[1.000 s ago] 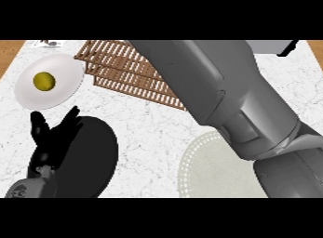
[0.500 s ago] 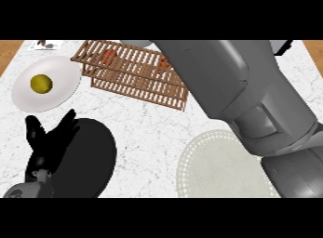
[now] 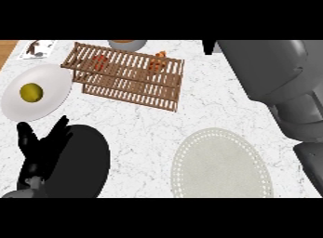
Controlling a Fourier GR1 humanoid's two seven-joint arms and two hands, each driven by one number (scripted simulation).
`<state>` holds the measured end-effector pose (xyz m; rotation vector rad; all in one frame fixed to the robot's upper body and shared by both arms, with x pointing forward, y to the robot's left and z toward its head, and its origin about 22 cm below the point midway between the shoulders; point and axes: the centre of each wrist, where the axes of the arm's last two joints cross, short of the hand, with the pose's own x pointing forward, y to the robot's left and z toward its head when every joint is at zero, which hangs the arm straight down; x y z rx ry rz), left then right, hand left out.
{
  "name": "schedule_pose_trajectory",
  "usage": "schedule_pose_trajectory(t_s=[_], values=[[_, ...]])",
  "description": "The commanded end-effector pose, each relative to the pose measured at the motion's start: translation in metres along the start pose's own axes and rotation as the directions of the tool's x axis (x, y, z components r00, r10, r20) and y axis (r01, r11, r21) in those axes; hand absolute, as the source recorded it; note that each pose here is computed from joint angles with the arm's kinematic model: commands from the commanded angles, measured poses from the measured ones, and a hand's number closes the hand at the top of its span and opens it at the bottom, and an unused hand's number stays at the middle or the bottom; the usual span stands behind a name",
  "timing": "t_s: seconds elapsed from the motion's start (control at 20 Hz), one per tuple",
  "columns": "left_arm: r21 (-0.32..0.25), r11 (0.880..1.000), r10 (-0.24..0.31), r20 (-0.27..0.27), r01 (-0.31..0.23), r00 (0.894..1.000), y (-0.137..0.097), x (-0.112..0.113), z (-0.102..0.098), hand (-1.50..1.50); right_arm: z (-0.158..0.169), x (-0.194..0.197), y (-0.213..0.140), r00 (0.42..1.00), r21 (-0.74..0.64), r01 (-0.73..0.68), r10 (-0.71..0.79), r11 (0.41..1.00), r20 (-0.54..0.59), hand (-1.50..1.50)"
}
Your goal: Pick the croissant from the placemat and place it in the tiered shelf
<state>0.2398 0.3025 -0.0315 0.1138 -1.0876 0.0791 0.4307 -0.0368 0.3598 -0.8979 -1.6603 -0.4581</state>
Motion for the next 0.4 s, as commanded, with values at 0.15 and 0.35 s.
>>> schedule_pose_trajectory(t_s=[0.15,0.35], values=[[0.029,1.000,0.012,-0.009,-0.011,1.000,0.009,-0.001,0.006,0.00,-0.015,0.000,-0.036,0.991,-0.025,0.113,-0.114,0.993,-0.068,-1.50],[0.037,0.998,0.042,-0.017,-0.041,0.999,-0.013,-0.015,0.000,0.00,-0.015,-0.011,-0.059,0.990,0.027,0.121,-0.118,0.992,-0.073,-1.50]])
